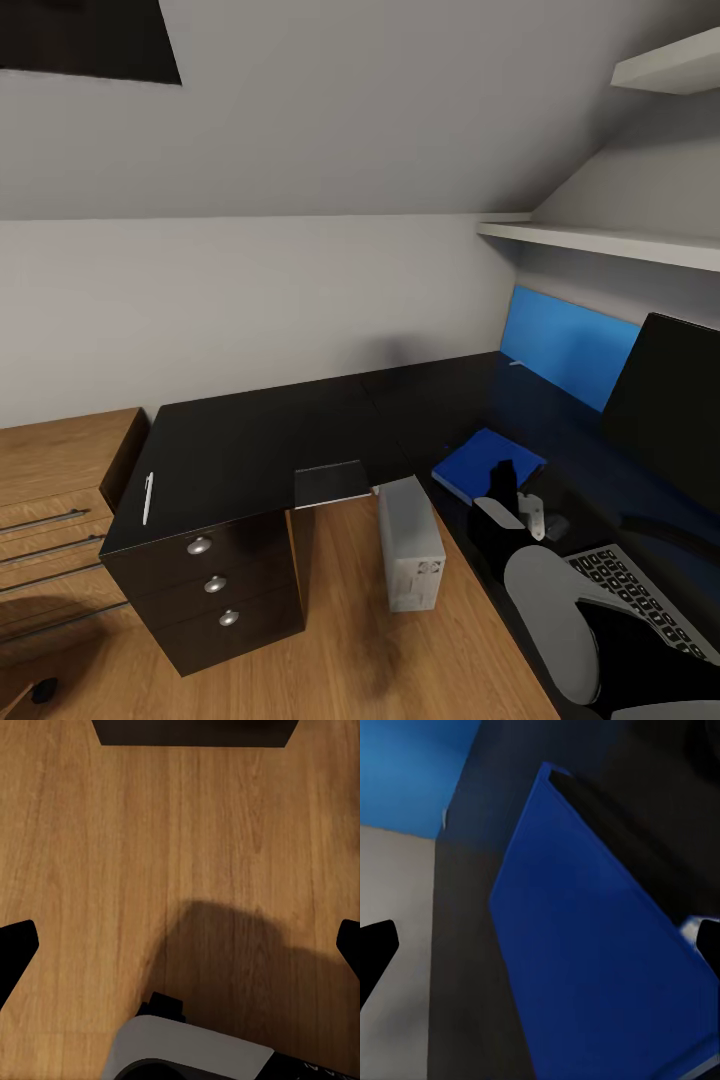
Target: In the bedroom, organize the workspace by keeping the computer under the desk, ensuring the monitor is on the desk, placing the keyboard on the desk next to the monitor, placing the mouse on the desk next to the keyboard, moving the folder from the swivel chair onto the desk next to the mouse, stacking the notebook on top of the folder with the pen on top of the notebook, and positioning the swivel chair next to the desk.
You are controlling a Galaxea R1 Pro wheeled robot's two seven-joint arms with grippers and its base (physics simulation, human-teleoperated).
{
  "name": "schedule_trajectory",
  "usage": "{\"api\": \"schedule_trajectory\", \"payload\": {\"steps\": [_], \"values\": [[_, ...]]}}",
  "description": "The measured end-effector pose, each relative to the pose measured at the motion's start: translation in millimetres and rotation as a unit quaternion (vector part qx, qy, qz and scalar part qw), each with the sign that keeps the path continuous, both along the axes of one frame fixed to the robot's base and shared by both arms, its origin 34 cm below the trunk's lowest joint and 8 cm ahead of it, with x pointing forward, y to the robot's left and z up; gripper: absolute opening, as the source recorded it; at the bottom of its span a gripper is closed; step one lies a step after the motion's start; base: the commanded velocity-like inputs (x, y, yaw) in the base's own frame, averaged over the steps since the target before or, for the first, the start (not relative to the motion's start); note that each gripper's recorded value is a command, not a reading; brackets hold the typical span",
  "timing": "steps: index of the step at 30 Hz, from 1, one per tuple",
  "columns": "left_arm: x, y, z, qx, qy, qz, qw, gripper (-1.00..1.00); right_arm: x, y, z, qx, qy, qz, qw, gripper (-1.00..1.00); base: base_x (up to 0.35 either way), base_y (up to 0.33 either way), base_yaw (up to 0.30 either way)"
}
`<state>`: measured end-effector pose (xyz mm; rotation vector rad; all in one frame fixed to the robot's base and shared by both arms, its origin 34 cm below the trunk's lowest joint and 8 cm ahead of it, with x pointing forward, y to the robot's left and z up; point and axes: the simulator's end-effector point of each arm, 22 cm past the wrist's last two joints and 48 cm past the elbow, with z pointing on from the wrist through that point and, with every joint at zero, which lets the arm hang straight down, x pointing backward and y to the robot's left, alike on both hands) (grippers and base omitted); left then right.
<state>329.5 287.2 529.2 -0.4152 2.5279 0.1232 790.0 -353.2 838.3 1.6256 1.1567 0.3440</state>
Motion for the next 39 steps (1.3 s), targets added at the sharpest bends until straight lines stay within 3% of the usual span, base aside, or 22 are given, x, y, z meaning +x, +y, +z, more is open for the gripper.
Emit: {"api": "schedule_trajectory", "payload": {"steps": [14, 39], "values": [[-0.7, -0.8, -0.3, -0.001, 0.001, 0.0, 1.0, 1.0, 0.7, 0.8, 0.9, -0.001, -0.001, 0.001, 1.0, 1.0, -0.023, 0.0, 0.0], [-5.2, -1.8, 33.3, -0.002, 0.006, -0.002, 1.0, 1.0, 0.3, 6.0, 38.4, -0.005, -0.005, 0.007, 0.9999, 1.0, 0.0, 0.0, 0.0]]}}
